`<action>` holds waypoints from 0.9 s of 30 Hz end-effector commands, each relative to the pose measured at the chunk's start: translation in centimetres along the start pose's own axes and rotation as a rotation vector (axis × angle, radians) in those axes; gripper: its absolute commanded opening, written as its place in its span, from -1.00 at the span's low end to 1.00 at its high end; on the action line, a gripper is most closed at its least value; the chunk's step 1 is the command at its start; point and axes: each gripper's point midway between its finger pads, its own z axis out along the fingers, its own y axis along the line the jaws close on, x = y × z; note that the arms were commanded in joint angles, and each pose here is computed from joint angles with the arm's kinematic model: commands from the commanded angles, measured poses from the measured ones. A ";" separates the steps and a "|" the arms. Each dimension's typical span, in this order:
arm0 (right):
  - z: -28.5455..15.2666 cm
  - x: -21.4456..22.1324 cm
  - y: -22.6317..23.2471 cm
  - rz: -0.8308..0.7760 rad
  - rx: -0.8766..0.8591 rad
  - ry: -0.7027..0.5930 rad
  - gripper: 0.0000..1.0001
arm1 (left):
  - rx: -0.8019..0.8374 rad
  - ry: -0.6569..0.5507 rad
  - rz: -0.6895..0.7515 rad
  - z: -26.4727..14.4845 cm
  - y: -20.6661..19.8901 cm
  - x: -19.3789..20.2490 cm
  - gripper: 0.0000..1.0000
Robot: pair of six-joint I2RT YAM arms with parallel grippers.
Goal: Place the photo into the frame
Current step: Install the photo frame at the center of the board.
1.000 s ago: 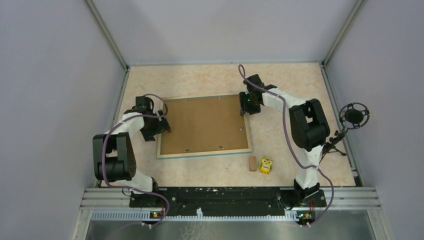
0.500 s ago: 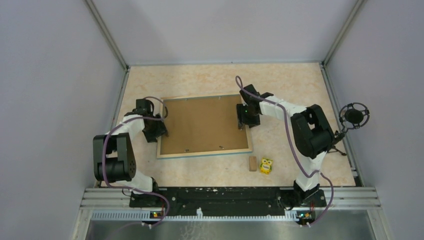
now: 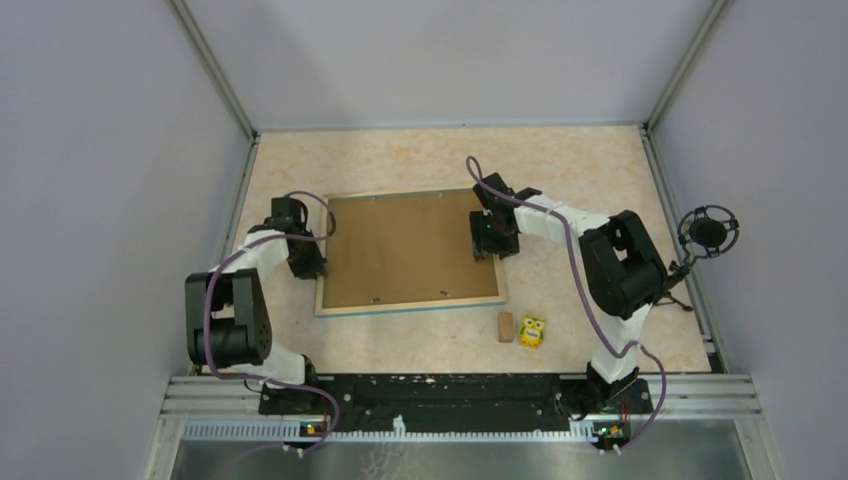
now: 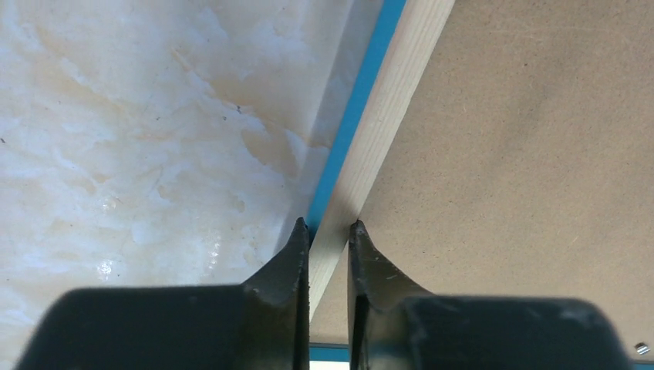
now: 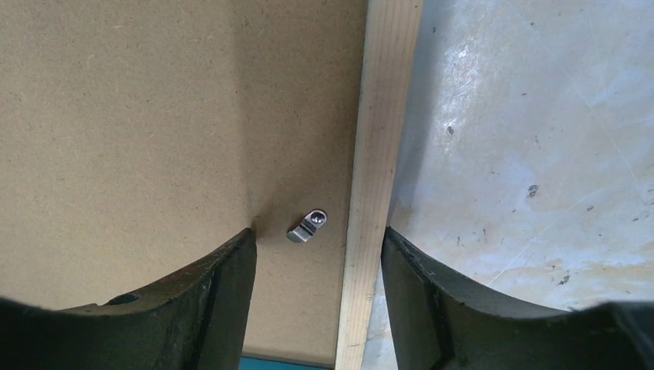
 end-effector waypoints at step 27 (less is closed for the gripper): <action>-1.1 -4.6 -0.8 0.147 0.056 -0.089 0.08 | 0.003 -0.024 -0.004 -0.1 0.0 0.0 -1.00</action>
